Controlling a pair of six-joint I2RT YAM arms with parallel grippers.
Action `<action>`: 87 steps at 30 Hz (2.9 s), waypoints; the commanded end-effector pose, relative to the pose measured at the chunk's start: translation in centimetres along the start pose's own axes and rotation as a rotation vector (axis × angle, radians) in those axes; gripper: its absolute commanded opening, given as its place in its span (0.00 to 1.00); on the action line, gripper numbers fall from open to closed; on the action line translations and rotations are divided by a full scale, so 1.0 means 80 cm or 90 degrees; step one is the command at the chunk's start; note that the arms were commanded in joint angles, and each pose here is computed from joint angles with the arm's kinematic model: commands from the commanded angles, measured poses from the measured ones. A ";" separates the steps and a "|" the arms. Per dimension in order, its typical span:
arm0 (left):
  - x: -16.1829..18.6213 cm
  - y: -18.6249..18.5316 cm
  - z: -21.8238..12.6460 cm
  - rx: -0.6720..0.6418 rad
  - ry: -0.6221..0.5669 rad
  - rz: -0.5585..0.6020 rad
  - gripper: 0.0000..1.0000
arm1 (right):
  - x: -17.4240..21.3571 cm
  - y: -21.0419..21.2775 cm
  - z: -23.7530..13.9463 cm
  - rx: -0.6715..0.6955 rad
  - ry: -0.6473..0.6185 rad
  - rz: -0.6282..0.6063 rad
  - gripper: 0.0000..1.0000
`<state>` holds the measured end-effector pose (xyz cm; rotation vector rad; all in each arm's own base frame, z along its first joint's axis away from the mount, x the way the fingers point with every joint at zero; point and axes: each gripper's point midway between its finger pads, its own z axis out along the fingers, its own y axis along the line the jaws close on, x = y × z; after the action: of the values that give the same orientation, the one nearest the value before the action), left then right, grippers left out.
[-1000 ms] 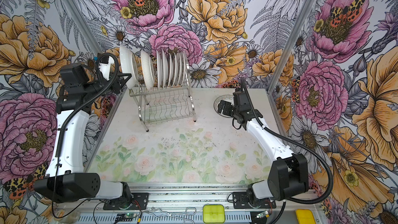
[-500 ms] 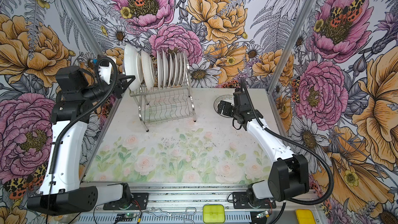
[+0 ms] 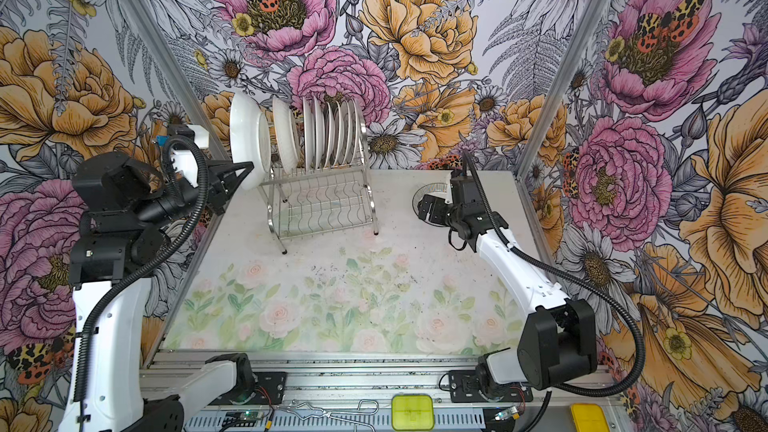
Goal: Unload the plates from the dish rack
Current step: 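Lift the orange-rimmed plate clear of the rack and carry it toward the right gripper, then grasp the orange-rimmed plate rim with the right gripper while the left gripper holds it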
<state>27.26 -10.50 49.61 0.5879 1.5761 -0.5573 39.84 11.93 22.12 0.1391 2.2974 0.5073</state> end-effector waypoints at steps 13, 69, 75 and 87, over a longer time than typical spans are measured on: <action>0.053 -0.099 0.011 0.038 0.038 0.050 0.00 | -0.006 0.005 -0.039 -0.019 -0.020 0.035 0.99; 0.296 -0.240 0.255 -0.032 0.446 0.527 0.00 | 0.063 0.076 -0.020 -0.171 0.186 0.097 0.70; 0.298 -0.234 0.261 -0.033 0.451 0.528 0.00 | 0.083 0.076 -0.010 -0.162 0.211 0.091 0.56; 0.295 -0.236 0.271 -0.033 0.448 0.532 0.00 | 0.102 0.070 0.002 -0.148 0.236 0.097 0.38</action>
<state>27.37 -37.14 19.83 1.5607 1.8432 0.3593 33.92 18.96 19.72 0.1162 2.5567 0.9576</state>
